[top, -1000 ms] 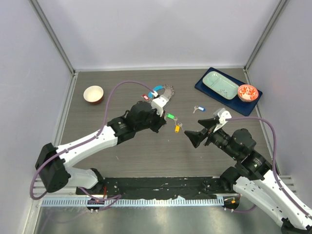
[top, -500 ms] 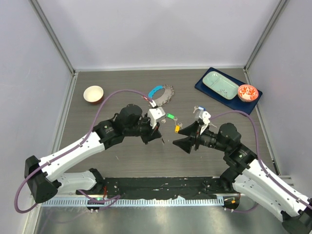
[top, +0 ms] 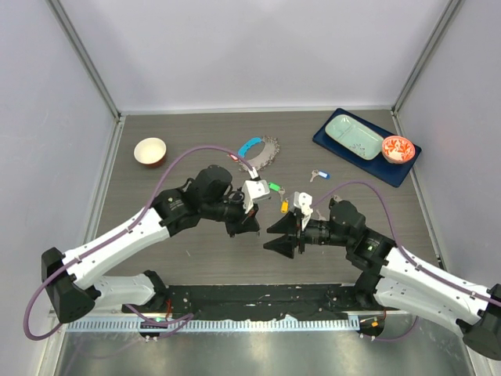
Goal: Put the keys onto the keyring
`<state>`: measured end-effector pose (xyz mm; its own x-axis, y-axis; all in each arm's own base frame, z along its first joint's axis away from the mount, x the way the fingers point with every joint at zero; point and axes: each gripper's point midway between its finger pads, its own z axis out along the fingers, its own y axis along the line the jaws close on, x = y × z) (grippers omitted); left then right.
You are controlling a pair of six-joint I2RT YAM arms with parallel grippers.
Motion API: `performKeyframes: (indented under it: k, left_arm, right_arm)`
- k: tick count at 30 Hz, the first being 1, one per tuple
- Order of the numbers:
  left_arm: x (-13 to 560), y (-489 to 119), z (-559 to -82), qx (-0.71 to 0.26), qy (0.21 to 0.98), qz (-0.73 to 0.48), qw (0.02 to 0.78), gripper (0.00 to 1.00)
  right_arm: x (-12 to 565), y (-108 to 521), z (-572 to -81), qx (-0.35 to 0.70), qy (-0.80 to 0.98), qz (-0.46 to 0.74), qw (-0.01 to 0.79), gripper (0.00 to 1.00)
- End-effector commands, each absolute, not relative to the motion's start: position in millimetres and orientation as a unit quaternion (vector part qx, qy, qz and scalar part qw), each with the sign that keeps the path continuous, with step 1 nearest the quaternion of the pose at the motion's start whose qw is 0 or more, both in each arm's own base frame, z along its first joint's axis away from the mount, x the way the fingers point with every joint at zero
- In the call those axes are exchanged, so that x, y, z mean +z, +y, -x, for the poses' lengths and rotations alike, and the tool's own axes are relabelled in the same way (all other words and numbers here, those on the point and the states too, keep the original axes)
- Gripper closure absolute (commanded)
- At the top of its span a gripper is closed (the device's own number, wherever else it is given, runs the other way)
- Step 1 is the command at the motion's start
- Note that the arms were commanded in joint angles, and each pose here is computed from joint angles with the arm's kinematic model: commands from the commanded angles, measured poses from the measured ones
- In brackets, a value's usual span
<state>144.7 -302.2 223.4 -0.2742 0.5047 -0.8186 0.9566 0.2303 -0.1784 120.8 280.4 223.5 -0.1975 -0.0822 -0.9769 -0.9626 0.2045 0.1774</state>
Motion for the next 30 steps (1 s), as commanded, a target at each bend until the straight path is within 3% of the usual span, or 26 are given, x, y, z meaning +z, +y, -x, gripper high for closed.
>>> performKeyframes:
  k: [1,12,27,30]
  left_arm:
    - [239,-308,-132,-0.377,0.692,-0.53,0.315,1.0]
    - [246,-309,-119,-0.399,0.668,-0.547,0.307,1.0]
    - [244,-313,-117,-0.406,0.662,-0.556,0.297,1.0]
    - [244,-313,-120,-0.4,0.665,-0.553,0.302,1.0]
  right_arm:
    - [230,287,-129,0.445,0.598,0.435,0.505,0.47]
    - [229,296,-123,0.467,0.572,0.448,0.504,0.59]
    - [229,299,-119,0.478,0.561,0.455,0.5,0.88]
    - [228,299,-118,0.479,0.561,0.455,0.498,0.99]
